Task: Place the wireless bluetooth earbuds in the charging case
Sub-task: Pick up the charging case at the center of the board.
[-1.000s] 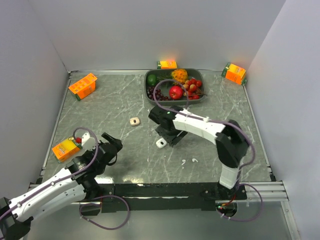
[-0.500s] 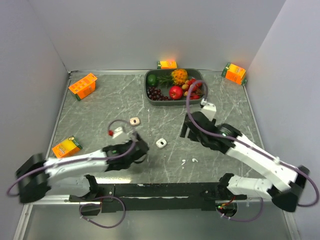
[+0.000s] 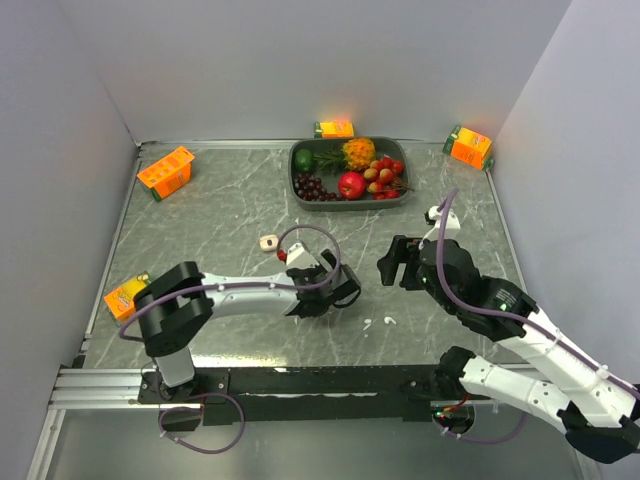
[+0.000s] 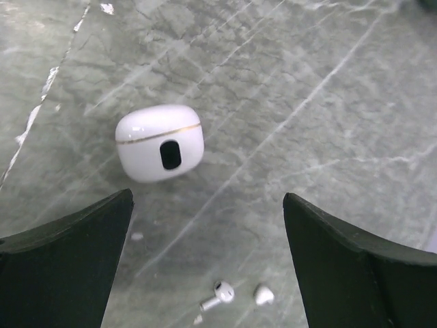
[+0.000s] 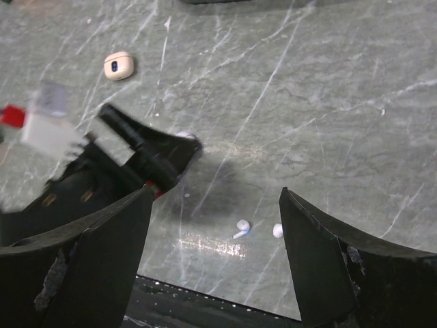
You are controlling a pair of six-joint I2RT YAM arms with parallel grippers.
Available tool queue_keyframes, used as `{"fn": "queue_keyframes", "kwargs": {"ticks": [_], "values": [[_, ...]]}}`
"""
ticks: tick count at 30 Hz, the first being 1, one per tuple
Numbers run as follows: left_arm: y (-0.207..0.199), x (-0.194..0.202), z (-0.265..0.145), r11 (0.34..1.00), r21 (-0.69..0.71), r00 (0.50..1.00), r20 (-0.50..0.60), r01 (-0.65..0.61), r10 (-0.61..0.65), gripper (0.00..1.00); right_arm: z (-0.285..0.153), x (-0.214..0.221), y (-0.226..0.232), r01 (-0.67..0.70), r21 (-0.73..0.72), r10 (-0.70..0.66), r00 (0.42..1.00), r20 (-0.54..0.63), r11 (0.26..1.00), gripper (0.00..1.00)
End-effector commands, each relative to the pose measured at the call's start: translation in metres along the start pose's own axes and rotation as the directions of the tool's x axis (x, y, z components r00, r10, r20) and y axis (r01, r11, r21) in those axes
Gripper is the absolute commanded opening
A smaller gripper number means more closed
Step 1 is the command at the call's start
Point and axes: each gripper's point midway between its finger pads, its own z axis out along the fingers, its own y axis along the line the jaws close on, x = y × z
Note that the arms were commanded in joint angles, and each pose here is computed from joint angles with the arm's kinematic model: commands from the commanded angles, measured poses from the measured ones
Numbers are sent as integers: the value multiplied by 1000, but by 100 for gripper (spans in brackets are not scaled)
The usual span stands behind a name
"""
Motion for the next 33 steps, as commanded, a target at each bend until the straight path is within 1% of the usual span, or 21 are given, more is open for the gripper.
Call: {"fn": "queue_keyframes", "kwargs": {"ticks": [1, 3, 4, 10, 11, 12, 13, 16, 21, 23, 27, 29, 31, 33], "values": [[7, 7, 20, 997, -68, 997, -69, -49, 44, 96, -15, -22, 10, 4, -76, 1, 998, 67, 997, 83], [20, 8, 29, 988, -121, 992, -90, -95, 85, 96, -21, -26, 12, 0, -97, 8, 997, 76, 995, 83], [18, 8, 29, 986, -125, 991, -91, -108, 97, 96, -23, -26, 12, -4, -104, 13, 997, 80, 995, 83], [19, 6, 32, 974, -166, 986, -91, -154, 140, 96, -32, -34, 14, -25, -141, 41, 992, 118, 990, 83], [24, 7, 37, 968, -193, 985, -99, -161, 144, 97, -33, -35, 14, -30, -141, 47, 992, 119, 990, 83], [20, 7, 38, 967, -199, 984, -104, -161, 142, 98, -33, -35, 14, -31, -139, 48, 992, 118, 990, 83], [30, 8, 40, 954, -237, 981, -114, -182, 159, 99, -34, -36, 14, -33, -142, 51, 992, 120, 989, 83], [35, 12, 40, 943, -267, 976, -144, -199, 165, 99, -39, -40, 13, -42, -146, 61, 989, 133, 988, 83], [58, 16, 46, 919, -342, 971, -202, -194, 130, 93, -45, -48, 18, -58, -181, 87, 984, 156, 982, 83], [66, 15, 48, 904, -384, 972, -203, -189, 117, 89, -47, -49, 19, -61, -190, 91, 983, 157, 980, 83], [69, 13, 51, 894, -418, 973, -216, -163, 77, 82, -52, -53, 20, -70, -202, 105, 980, 167, 977, 83], [70, 15, 54, 884, -434, 971, -223, -175, 83, 76, -53, -53, 20, -74, -210, 110, 979, 170, 975, 83], [79, 17, 54, 861, -462, 964, -242, -212, 108, 72, -55, -54, 20, -73, -215, 112, 978, 175, 974, 83], [83, 17, 53, 847, -474, 958, -256, -241, 129, 70, -56, -56, 20, -74, -217, 114, 977, 180, 973, 83]]}}
